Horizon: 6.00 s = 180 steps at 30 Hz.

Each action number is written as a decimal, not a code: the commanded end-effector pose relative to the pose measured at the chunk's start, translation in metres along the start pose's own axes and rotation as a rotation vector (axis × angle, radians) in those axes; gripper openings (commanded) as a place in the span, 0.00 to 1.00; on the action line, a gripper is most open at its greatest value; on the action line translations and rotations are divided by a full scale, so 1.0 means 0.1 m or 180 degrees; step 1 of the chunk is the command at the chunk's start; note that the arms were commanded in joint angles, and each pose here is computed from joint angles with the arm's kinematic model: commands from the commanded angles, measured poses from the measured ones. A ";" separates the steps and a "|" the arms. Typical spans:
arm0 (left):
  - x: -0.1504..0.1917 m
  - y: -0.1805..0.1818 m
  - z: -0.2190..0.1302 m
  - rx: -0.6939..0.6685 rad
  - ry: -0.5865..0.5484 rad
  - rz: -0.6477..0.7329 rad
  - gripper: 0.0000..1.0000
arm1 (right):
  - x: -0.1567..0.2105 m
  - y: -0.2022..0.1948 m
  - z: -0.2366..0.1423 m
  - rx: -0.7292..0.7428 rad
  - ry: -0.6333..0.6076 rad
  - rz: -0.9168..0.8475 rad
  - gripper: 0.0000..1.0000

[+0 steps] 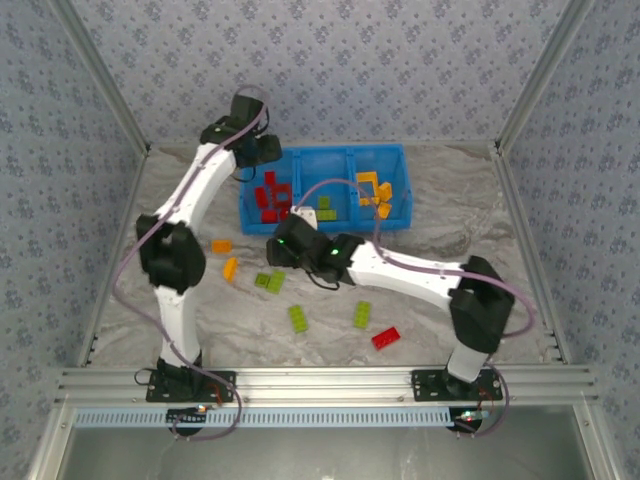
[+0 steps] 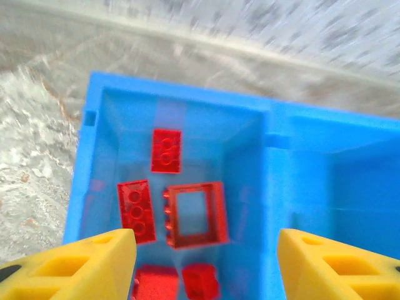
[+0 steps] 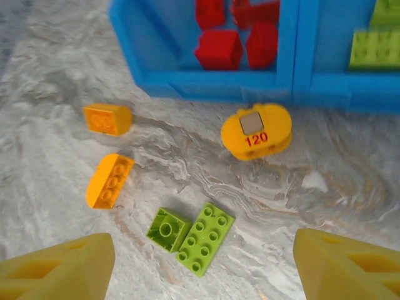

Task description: Sort the legos into containers by color

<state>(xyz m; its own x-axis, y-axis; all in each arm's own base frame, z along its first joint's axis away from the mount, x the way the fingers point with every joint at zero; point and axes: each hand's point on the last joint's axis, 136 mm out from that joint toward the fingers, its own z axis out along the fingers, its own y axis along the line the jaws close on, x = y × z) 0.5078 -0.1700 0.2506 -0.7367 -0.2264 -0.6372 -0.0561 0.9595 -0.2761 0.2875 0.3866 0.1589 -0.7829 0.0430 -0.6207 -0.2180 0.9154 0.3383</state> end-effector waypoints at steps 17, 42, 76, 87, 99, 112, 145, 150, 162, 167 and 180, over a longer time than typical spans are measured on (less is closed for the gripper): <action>1.69 0.27 -2.43 0.1250 -0.0553 -0.0044 0.66 | 0.16 -0.41 1.19 0.1004 0.0214 0.0826 0.94; 1.96 0.37 -2.30 0.1184 -0.0296 -0.0029 0.64 | 0.20 -0.49 1.38 0.0996 0.0323 0.0407 0.68; 1.98 0.20 -2.21 0.1237 -0.0192 0.0062 0.62 | 0.15 -0.64 1.35 0.0889 0.0506 -0.0022 0.47; 1.91 -0.16 -2.32 0.1443 -0.0200 0.0231 0.62 | -0.28 -0.68 0.05 0.0768 -0.0166 -0.0152 0.33; 2.06 -0.80 -2.11 0.1617 -0.0166 0.0463 0.62 | -0.90 -2.15 -0.46 0.1233 -0.0167 0.0047 0.32; 2.19 -0.89 -2.01 0.1549 -0.0065 0.0506 0.62 | -1.15 -2.52 0.47 0.0668 0.0472 0.0297 0.31; 3.01 0.70 -1.02 -0.0357 0.1055 0.0224 0.67 | -1.63 -2.37 -0.46 0.0714 -0.0121 0.0190 0.67; 3.02 0.80 -0.74 -0.0195 0.1205 0.0295 0.66 | -1.35 -1.98 -0.86 0.0391 -0.0313 0.0050 0.67; 3.06 0.83 -0.30 -0.0052 0.1536 0.0447 0.63 | 0.11 -0.99 -1.57 -0.1228 -0.0468 -0.0581 0.75; 3.07 0.83 -0.21 -0.0064 0.1563 0.0490 0.58 | 0.33 -1.06 -1.66 -0.1187 -0.0396 -0.0496 0.75; 3.04 0.88 -0.07 -0.0193 0.1595 0.0606 0.40 | 0.28 -0.94 -1.62 -0.1252 -0.0362 -0.0497 0.74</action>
<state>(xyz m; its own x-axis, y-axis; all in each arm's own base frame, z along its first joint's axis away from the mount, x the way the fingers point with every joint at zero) 0.2633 -0.1528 0.0348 -0.9723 0.0379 -0.2308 0.0736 0.9862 -0.1482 0.1907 0.2328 0.2126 -0.6730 -0.0465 -0.7381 -0.5416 0.7107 0.4490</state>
